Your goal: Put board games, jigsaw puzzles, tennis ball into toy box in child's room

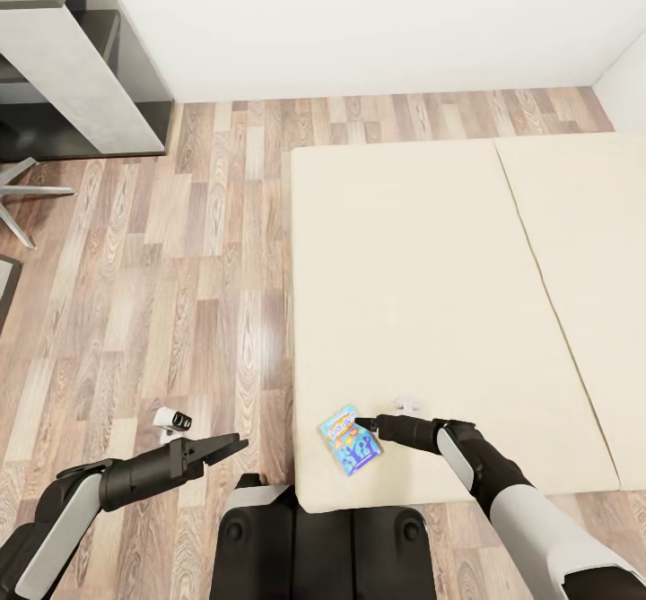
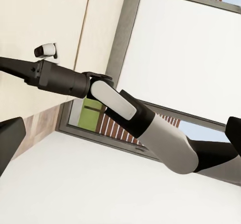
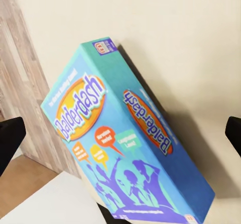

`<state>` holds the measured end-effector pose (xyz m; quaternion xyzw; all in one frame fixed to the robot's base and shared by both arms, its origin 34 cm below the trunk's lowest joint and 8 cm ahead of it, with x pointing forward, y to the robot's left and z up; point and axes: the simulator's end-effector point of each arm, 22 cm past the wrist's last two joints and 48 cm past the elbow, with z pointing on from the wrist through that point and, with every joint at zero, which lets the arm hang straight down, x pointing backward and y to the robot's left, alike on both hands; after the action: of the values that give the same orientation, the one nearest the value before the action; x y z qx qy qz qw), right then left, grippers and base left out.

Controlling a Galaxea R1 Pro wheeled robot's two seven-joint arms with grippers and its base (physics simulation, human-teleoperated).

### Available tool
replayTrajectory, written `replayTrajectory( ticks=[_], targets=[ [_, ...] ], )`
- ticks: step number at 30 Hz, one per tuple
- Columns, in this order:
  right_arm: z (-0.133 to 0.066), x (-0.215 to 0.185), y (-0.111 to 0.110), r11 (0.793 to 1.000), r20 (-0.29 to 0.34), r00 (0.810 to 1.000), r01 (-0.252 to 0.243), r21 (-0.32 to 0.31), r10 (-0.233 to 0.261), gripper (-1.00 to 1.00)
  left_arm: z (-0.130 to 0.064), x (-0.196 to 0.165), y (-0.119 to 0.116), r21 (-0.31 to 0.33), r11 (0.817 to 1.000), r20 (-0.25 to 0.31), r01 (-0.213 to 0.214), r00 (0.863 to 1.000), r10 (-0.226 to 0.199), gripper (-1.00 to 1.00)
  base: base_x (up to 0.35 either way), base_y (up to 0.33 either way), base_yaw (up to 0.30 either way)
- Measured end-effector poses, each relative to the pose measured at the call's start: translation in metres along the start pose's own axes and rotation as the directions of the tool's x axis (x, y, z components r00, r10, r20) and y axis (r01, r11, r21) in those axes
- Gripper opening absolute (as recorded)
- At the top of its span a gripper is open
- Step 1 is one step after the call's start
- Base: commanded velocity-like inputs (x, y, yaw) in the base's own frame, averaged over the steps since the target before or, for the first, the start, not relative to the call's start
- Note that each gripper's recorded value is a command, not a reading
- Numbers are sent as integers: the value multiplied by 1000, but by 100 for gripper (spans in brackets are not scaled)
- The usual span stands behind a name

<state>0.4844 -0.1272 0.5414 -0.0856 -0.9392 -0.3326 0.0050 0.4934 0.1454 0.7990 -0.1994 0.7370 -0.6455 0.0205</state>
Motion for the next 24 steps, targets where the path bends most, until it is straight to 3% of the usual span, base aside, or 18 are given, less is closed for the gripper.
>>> replayTrajectory(
  ticks=[24],
  targets=[
    [1,1,1,1000,-3,1000,-2,-1,2,100,0,0,0,-2,1000,0,0,1000,0,100,0,0,0]
  ],
)
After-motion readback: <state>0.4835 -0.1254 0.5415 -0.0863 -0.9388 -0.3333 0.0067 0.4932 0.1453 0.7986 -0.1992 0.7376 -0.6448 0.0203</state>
